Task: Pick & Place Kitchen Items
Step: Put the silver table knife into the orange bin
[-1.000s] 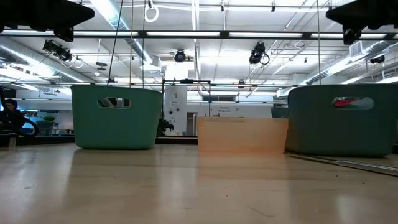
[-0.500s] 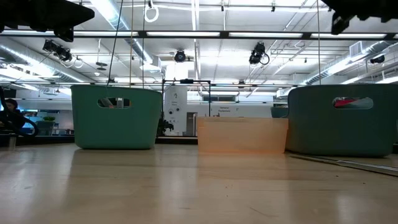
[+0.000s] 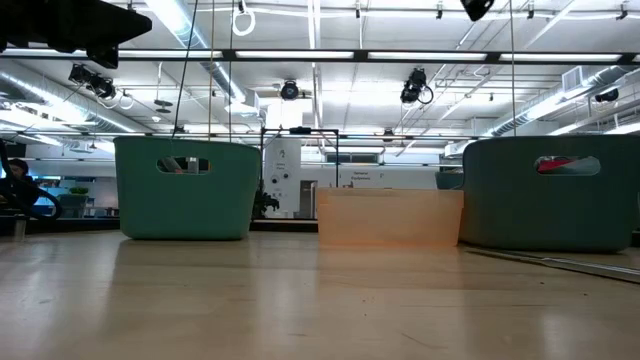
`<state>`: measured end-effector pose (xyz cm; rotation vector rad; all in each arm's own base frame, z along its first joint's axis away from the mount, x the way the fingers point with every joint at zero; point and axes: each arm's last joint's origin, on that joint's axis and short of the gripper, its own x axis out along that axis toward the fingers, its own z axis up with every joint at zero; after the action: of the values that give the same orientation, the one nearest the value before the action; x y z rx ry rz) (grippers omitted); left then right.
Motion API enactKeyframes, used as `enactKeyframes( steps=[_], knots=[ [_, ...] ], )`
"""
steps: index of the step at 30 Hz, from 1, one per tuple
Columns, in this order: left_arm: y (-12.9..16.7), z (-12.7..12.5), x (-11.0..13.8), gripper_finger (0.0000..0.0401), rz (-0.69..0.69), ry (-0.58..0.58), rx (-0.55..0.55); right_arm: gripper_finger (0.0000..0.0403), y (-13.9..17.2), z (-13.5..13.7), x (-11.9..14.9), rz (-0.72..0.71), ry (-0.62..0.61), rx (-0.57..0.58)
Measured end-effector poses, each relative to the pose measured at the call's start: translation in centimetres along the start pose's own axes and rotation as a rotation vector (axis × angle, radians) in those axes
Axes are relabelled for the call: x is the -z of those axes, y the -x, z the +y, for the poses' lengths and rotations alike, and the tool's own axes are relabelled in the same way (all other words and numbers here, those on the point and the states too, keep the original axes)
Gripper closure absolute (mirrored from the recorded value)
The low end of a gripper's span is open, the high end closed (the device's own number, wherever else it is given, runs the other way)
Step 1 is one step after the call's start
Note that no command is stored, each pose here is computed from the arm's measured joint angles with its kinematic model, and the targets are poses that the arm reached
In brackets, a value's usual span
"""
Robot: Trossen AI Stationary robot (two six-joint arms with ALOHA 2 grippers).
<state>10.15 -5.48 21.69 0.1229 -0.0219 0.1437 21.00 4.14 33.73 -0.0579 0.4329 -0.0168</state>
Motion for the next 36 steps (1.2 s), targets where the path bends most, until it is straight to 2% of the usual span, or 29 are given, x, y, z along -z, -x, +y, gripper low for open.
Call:
enactKeyframes(
  steps=[7,12,17,21,25,30,36],
  knots=[
    [0.0,0.0,0.1,0.0388,0.01,-0.028,0.002,0.0397,-5.5,4.9,-1.8,0.409,-0.134,0.064],
    [0.0,0.0,0.1,0.0389,0.01,-0.034,0.002,0.0386,-9.3,7.7,-0.6,0.607,-0.211,0.171],
    [0.0,0.0,0.1,0.0388,0.009,-0.064,0.001,0.0338,-11.9,9.1,1.2,0.709,-0.344,0.216],
    [0.0,0.0,0.1,0.0388,0.009,-0.078,0.001,0.0279,-12.6,10.3,2.3,0.8,-0.475,0.192],
    [0.0,0.0,0.1,0.0389,0.009,-0.082,0.009,0.0236,-12.9,11.4,3.1,0.833,-0.6,0.226],
    [0.0,-0.1,0.1,0.039,0.004,-0.097,0.039,0.0227,-13.2,12.9,4.1,0.852,-0.703,0.295],
    [0.0,-0.2,0.3,0.039,0.015,-0.1,0.072,0.0227,-13.7,14.4,6.7,0.942,-0.758,0.457]
  ],
)
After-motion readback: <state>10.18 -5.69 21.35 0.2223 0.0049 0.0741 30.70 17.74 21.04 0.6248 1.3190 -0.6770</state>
